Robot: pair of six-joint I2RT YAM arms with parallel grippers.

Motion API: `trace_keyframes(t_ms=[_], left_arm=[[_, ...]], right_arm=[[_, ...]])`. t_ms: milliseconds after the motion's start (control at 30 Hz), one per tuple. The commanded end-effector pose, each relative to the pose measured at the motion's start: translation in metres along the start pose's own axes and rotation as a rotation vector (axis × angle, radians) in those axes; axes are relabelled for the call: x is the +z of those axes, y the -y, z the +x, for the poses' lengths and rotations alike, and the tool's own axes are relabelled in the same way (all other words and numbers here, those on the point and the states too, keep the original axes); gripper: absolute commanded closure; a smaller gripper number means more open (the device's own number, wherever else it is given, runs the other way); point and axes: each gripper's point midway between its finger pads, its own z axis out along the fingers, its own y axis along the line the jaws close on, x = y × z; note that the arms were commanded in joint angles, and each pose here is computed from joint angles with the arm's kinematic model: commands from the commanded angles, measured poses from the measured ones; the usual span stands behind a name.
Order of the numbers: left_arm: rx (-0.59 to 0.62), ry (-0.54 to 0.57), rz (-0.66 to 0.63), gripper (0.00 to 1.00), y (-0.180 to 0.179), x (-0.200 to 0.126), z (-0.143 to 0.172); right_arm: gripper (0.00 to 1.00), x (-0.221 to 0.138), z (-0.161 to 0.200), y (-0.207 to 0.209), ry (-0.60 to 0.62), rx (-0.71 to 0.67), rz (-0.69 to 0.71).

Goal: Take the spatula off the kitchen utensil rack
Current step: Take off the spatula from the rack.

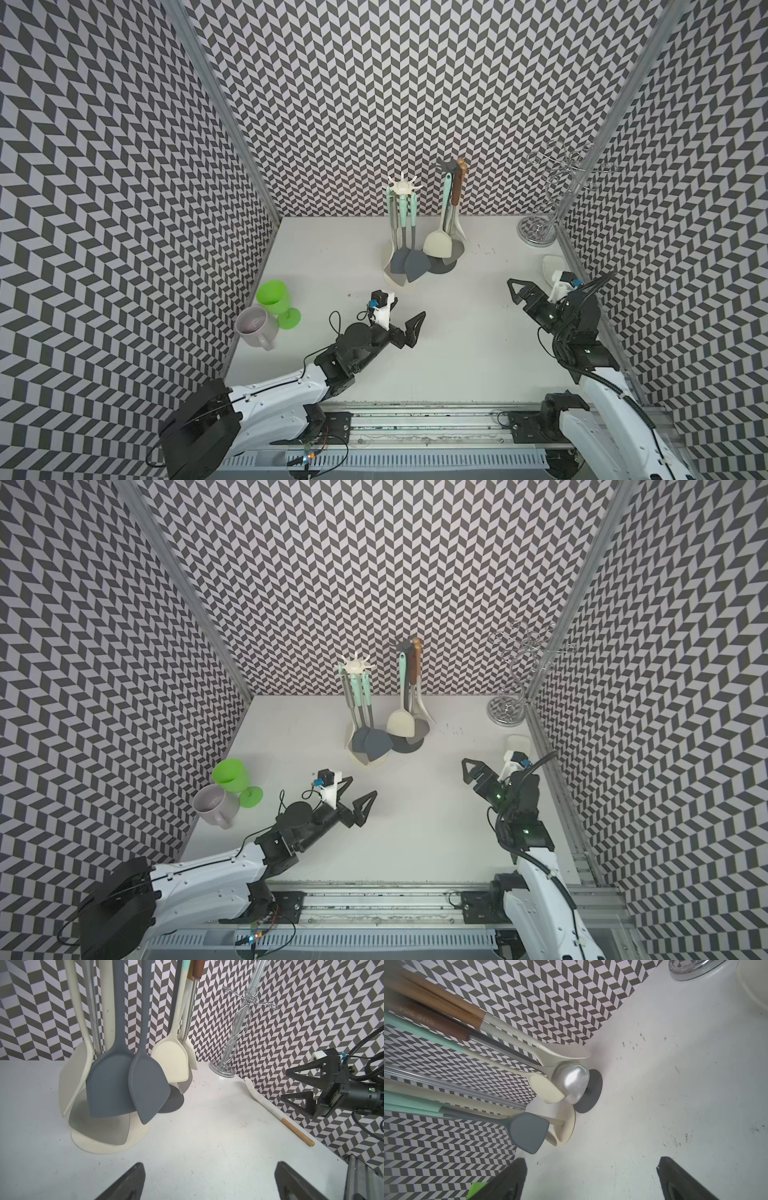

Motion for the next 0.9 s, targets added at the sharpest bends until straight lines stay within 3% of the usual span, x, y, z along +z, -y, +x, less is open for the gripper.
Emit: trace_keyframes(t_ms=[0,67,200,333,533,867], left_arm=[[0.021,0.029,0.004,0.01,0.007,0.008,-0.014],[0.020,0.020,0.007,0.01,0.008,0.011,-0.013],[0.012,0.013,0.003,0.01,0.004,0.013,-0.014],[-0.047,0.027,-0.006,0.01,-0.012,0.009,-0.020],[-0.139,0.084,-0.026,0.01,-0.039,-0.007,-0.032],[-0.302,0.125,-0.028,0.01,-0.083,-0.025,-0.036]], right_arm=[[0.00,-0.003,-0.013,-0.032,0.075,-0.084,-0.168],[0.00,-0.007,-0.004,-0.045,0.063,-0.191,-0.266],[0.00,-0.024,-0.001,-0.069,0.108,-0.213,-0.439],[0.00,-0.029,0.014,-0.080,0.079,-0.251,-0.542],[0.03,-0.008,0.017,-0.128,0.031,-0.383,-0.562],[0.14,0.036,0.023,-0.209,0.122,-0.616,-0.561]])
